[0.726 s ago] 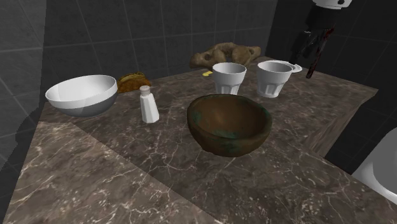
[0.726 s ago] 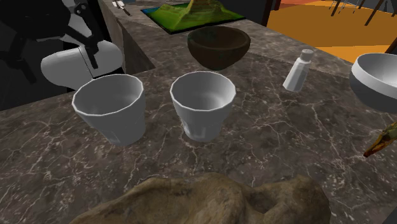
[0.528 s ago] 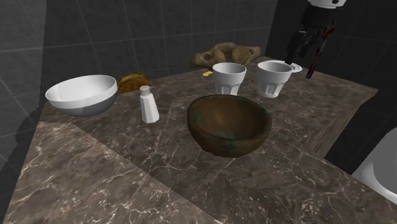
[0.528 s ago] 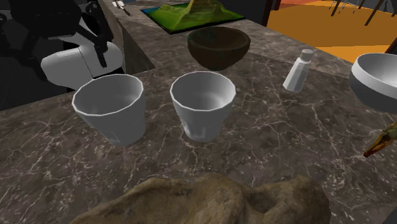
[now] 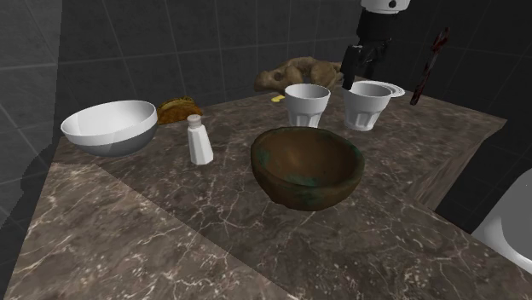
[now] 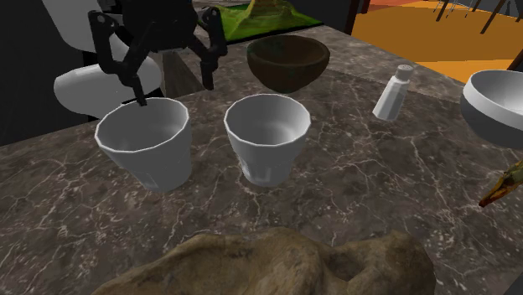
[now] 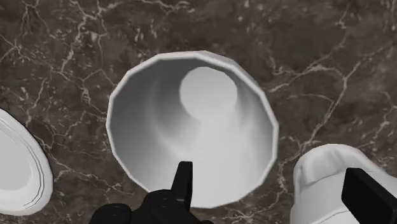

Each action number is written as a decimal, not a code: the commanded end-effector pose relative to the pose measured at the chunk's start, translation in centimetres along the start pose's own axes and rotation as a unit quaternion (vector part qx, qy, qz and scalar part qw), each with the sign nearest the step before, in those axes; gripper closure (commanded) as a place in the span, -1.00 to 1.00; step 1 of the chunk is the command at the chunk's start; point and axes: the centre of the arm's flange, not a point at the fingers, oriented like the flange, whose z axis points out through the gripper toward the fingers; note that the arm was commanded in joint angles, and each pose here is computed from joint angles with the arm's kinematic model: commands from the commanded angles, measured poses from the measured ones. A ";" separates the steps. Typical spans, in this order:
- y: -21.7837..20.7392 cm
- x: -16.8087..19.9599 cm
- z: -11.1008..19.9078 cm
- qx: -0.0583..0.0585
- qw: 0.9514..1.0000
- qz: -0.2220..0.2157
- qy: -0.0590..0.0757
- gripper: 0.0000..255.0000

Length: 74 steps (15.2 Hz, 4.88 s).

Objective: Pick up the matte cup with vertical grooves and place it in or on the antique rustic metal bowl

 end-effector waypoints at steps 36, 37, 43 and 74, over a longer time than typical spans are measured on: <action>-15.8 9.2 5.1 -0.033 0.999 -0.009 -0.027 1.00; -15.8 9.2 5.1 -0.033 0.999 -0.009 -0.027 1.00; -15.5 9.6 2.5 -0.033 0.999 -0.009 -0.027 1.00; -16.7 9.1 -12.8 -0.033 0.999 -0.009 -0.027 1.00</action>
